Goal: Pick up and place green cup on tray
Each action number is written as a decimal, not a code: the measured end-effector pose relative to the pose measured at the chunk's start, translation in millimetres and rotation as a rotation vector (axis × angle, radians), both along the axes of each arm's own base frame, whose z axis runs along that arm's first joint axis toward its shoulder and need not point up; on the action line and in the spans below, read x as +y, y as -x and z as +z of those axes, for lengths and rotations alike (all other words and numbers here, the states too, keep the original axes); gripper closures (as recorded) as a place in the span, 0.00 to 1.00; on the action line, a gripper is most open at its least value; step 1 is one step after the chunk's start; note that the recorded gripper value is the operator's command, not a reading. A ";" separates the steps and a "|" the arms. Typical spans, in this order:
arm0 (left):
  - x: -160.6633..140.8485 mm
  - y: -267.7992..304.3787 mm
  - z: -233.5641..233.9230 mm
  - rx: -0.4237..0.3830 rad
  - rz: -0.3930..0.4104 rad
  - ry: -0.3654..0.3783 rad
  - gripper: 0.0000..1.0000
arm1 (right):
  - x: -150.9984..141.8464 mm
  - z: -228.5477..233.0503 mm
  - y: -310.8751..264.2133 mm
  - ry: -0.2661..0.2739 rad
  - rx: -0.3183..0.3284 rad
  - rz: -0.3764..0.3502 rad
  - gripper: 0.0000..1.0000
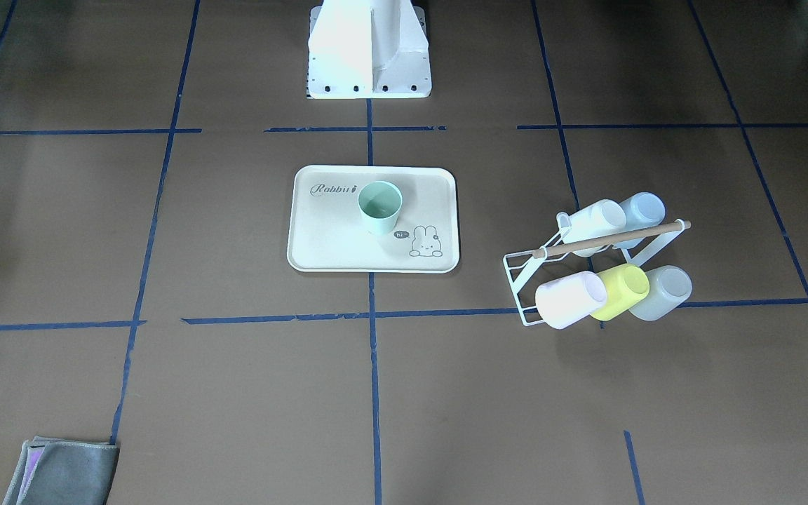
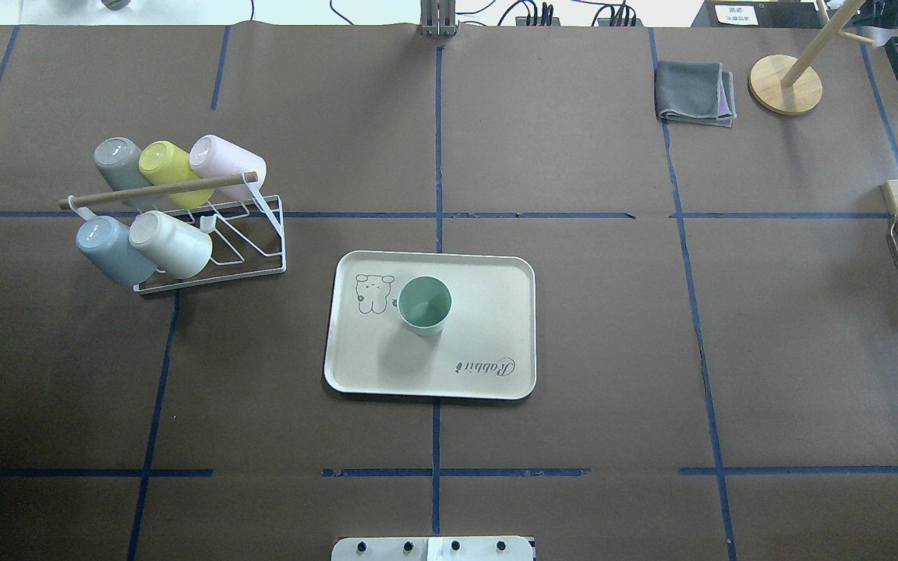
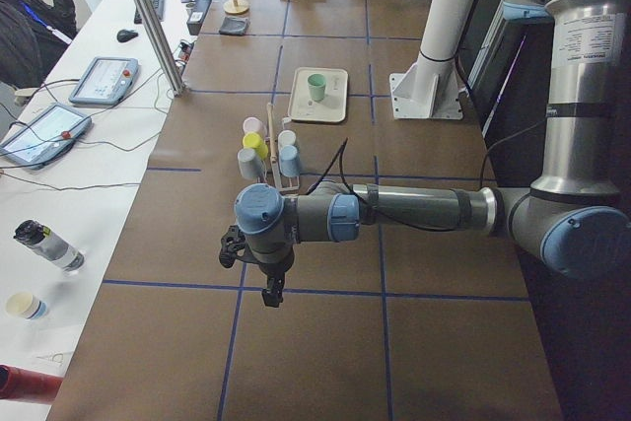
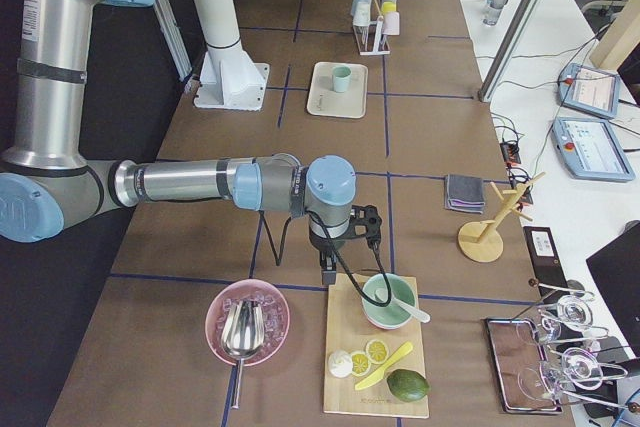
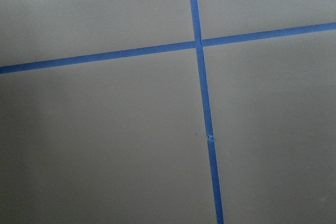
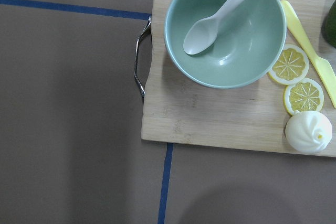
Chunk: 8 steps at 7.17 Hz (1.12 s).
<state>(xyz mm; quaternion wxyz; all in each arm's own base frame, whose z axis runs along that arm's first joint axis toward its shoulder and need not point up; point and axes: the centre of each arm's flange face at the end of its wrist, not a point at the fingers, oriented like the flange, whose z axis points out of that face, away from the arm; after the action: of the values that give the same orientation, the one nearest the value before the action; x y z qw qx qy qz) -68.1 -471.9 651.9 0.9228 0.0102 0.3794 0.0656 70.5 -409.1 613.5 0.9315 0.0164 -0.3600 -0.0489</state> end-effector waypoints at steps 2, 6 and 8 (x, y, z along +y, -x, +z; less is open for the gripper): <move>5.5 -0.6 3.7 0.004 0.002 0.006 0.00 | 0.2 0.2 -0.6 -0.002 0.009 -0.001 0.00; 6.4 -0.9 1.8 0.002 0.004 -0.001 0.00 | 0.8 1.5 -0.4 0.003 0.008 0.001 0.00; 7.6 0.3 -3.0 -0.003 0.003 -0.010 0.00 | 0.8 2.3 0.8 0.006 0.007 -0.001 0.00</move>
<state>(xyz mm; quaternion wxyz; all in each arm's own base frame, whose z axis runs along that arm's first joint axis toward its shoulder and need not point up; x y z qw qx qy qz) -68.4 -464.3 649.0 0.9233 0.0143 0.3776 0.0689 69.7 -408.3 615.8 0.9329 0.0133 -0.3568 -0.0482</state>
